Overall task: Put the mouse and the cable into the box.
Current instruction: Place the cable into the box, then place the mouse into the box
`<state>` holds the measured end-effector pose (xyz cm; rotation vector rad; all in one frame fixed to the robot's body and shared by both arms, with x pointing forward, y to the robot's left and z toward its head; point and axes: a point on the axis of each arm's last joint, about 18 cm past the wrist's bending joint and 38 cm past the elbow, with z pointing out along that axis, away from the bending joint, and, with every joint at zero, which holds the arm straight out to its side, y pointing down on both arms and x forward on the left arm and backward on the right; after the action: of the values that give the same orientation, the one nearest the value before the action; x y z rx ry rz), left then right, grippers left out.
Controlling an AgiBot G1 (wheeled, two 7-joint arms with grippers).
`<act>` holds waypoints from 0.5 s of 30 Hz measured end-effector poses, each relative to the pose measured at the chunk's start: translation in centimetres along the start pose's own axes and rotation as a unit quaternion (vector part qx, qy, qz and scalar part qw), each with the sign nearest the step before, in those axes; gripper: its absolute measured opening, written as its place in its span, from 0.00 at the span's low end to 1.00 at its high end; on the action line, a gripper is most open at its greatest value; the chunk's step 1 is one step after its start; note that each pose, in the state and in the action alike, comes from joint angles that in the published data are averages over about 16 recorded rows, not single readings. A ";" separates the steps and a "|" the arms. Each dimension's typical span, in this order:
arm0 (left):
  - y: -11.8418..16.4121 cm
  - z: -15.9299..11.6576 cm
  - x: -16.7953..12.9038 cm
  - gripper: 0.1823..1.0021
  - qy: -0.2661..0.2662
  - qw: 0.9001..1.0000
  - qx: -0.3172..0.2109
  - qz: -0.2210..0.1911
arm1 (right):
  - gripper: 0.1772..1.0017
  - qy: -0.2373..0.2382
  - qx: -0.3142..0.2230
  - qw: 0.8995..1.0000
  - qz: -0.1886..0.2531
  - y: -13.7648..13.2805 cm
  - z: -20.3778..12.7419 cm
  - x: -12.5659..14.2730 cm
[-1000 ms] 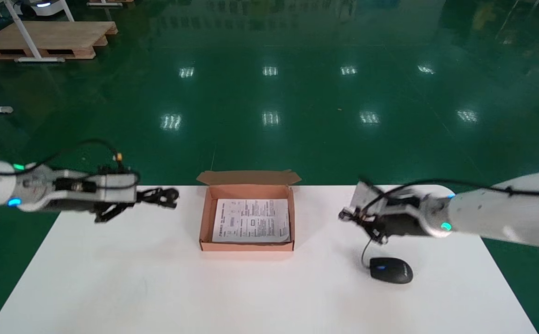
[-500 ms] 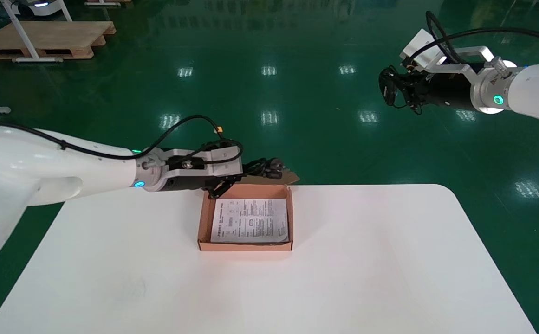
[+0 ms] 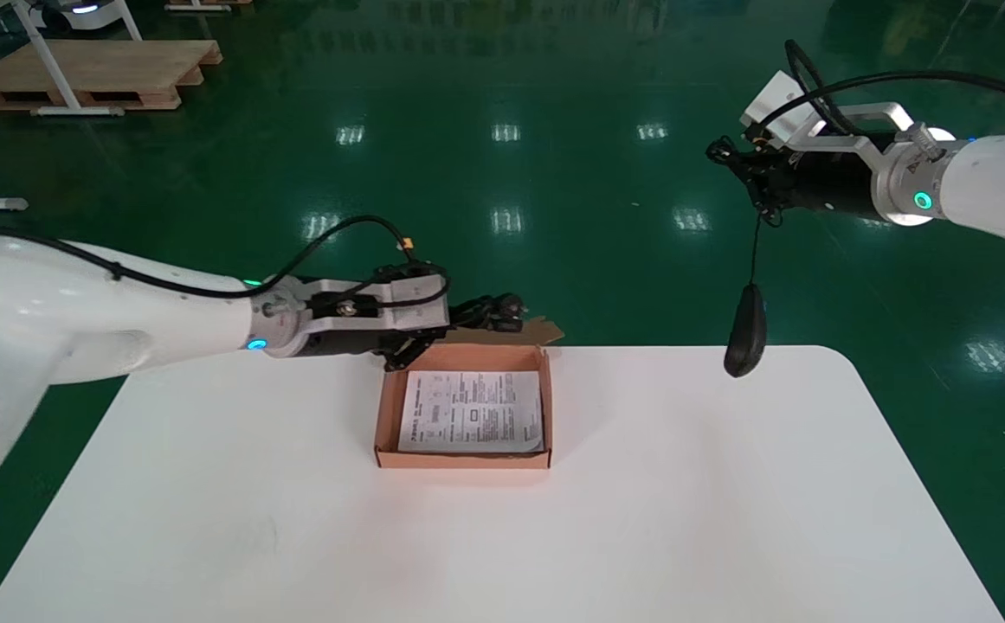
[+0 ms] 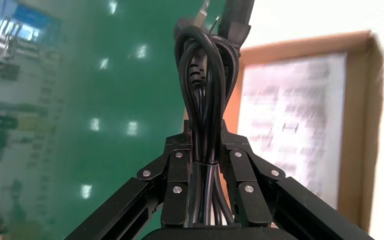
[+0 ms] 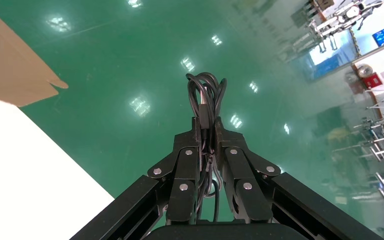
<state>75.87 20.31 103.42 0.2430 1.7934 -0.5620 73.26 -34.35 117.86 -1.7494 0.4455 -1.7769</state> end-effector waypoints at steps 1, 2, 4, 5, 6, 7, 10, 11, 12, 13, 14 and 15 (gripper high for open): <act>-0.2 0.3 0.4 0.11 -0.001 1.000 0.001 0.007 | 0.05 0.000 0.000 1.000 0.000 0.0 0.0 0.0; -0.3 0.7 0.8 0.11 -0.002 1.000 0.002 0.015 | 0.05 0.000 0.000 1.000 0.000 0.0 0.0 0.0; -0.7 1.5 1.7 0.11 -0.004 0.999 0.005 0.031 | 0.05 0.000 0.000 1.000 0.000 0.0 0.0 0.0; -0.9 1.8 2.1 0.11 -0.005 0.999 0.006 0.040 | 0.05 0.000 0.000 1.000 0.000 0.0 0.0 0.0; -1.1 2.2 2.6 0.11 -0.006 0.999 0.006 0.049 | 0.05 0.000 0.000 1.000 0.000 0.0 0.0 0.0; -1.3 2.6 3.1 0.11 -0.008 0.998 0.007 0.057 | 0.05 0.000 0.000 1.000 0.000 0.0 0.0 0.0; -1.8 3.5 4.4 0.11 -0.011 0.996 0.007 0.083 | 0.05 0.000 0.000 1.000 0.000 0.0 0.0 0.0; -1.8 3.8 4.8 0.11 -0.011 0.996 0.007 0.092 | 0.05 0.000 0.000 1.000 0.000 0.0 0.0 0.0; -1.9 4.0 5.2 0.11 -0.011 0.995 0.006 0.099 | 0.05 0.000 0.000 1.000 0.000 0.0 0.0 0.0; -1.9 4.2 5.5 0.11 -0.011 0.994 0.004 0.107 | 0.05 0.000 0.000 1.000 0.000 0.0 0.0 0.0; -1.8 4.3 5.8 0.11 -0.011 0.994 0.002 0.113 | 0.05 0.000 0.000 1.000 0.000 0.0 0.0 0.0; -1.8 4.4 6.0 0.11 -0.010 0.993 0.000 0.118 | 0.05 0.000 0.000 1.000 0.000 0.0 0.0 0.0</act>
<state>77.07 15.89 97.27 0.4417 1.7148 -0.3935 73.25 -34.37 117.88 -1.7488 0.4459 -1.7771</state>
